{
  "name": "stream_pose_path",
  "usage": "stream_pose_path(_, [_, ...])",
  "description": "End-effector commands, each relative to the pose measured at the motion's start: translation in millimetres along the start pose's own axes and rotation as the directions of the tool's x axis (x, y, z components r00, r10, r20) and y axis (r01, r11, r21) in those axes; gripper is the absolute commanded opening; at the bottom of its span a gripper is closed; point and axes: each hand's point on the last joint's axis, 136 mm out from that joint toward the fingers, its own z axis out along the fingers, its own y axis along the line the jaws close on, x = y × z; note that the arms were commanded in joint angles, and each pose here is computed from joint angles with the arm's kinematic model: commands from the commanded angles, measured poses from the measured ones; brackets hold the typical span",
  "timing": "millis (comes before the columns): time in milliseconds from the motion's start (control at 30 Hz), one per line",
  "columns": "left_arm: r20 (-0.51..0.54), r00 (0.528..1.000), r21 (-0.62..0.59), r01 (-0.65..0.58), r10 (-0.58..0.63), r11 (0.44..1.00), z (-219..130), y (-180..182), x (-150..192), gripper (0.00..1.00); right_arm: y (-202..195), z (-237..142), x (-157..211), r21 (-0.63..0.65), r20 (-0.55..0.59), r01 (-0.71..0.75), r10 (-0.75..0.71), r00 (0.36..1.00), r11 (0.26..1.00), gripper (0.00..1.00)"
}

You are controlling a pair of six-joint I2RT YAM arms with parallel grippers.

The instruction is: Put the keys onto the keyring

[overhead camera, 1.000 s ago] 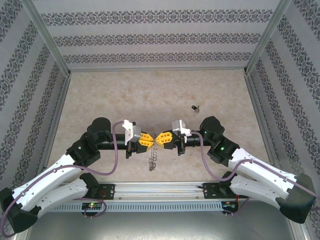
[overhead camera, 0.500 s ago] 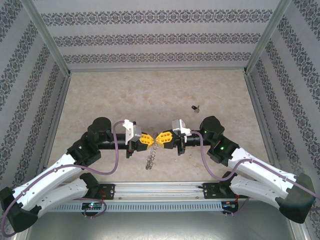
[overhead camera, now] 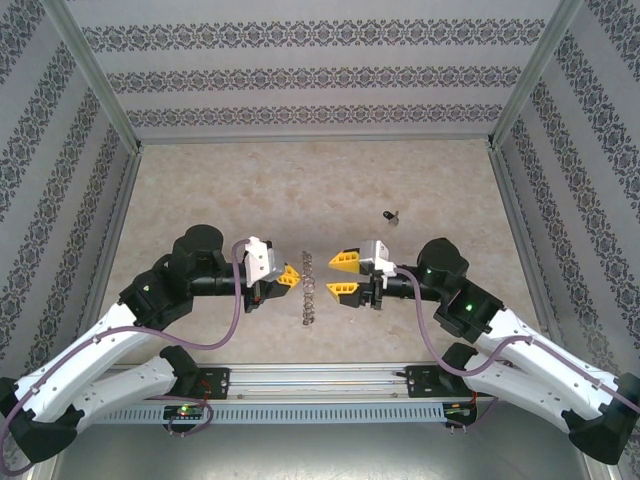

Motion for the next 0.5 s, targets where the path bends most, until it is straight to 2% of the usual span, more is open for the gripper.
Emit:
stream_pose_path(0, [-0.085,0.996,0.022,-0.026,0.027,0.999,-8,-7,7,0.0,-8,2,2,0.033,-0.059,0.023,-0.021,0.998,0.999,0.42])
stream_pose_path(167, [-0.19,0.982,0.052,-0.009,0.019,0.999,-11,-10,15,0.0,-6,7,1,0.01,-0.071,0.018,-0.017,0.997,1.0,0.38])
stream_pose_path(467, [-0.296,0.955,0.111,0.007,0.026,0.994,-7,-13,24,0.0,9,24,11,-0.104,-0.13,-0.008,-0.006,0.991,0.995,0.35])
